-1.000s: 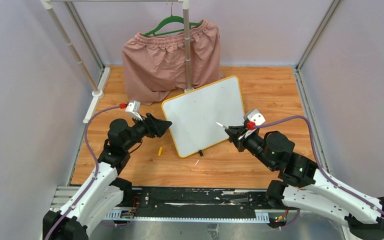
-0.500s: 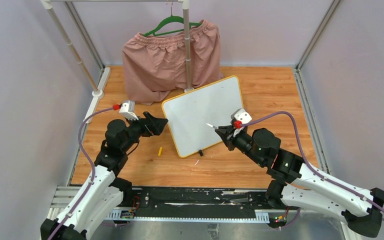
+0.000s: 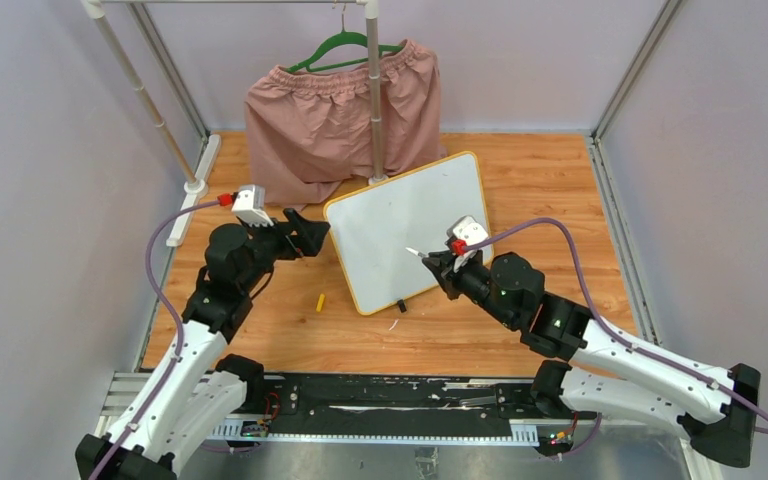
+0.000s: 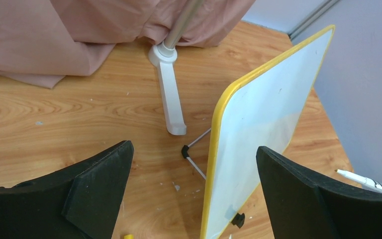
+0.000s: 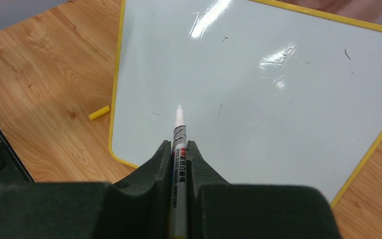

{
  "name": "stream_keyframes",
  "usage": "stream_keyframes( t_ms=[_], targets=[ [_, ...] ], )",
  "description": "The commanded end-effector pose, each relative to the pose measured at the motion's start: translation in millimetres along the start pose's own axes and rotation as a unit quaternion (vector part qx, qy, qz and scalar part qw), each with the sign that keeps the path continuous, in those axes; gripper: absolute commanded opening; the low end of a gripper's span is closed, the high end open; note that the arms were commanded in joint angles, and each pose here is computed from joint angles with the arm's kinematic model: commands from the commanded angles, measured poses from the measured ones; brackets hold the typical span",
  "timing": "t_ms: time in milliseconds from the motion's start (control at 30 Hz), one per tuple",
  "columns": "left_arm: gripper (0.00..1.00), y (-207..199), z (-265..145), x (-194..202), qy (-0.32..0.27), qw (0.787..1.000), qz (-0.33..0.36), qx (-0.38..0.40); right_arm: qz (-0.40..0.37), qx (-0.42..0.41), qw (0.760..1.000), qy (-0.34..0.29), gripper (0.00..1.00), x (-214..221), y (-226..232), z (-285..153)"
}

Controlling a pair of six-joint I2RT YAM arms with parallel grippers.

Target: Write a sentence on the whiteboard

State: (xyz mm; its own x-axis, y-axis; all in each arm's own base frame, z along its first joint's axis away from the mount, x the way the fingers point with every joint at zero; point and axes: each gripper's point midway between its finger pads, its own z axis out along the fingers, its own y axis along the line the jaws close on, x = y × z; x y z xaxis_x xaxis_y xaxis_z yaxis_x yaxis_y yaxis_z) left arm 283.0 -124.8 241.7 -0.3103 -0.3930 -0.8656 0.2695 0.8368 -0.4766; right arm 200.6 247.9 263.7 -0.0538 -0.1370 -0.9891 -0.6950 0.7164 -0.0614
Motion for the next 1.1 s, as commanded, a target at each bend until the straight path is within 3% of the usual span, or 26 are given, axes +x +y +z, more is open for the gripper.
stream_keyframes(
  t_ms=[0, 233, 867, 1067],
  targets=[
    [1.0, -8.8, 7.6, 9.0, 0.013, 0.999, 0.01, 0.038, -0.003, -0.006, 1.0, -0.013, 0.0, -10.8, 2.7, 4.7],
    [0.95, -29.0, 10.9, 27.3, 0.038, 0.993, -0.007, 0.111, -0.004, -0.02, 1.0, 0.002, 0.0, -3.3, 10.9, 14.5],
    [0.58, -24.2, 10.7, 52.5, 0.047, 0.989, -0.068, 0.12, 0.023, -0.043, 0.996, -0.073, 0.0, -31.5, 36.7, 64.8],
    [0.52, -27.2, 12.9, 56.6, 0.054, 0.987, -0.075, 0.132, 0.019, -0.041, 0.997, -0.07, 0.0, -34.3, 42.2, 78.4]
  ],
)
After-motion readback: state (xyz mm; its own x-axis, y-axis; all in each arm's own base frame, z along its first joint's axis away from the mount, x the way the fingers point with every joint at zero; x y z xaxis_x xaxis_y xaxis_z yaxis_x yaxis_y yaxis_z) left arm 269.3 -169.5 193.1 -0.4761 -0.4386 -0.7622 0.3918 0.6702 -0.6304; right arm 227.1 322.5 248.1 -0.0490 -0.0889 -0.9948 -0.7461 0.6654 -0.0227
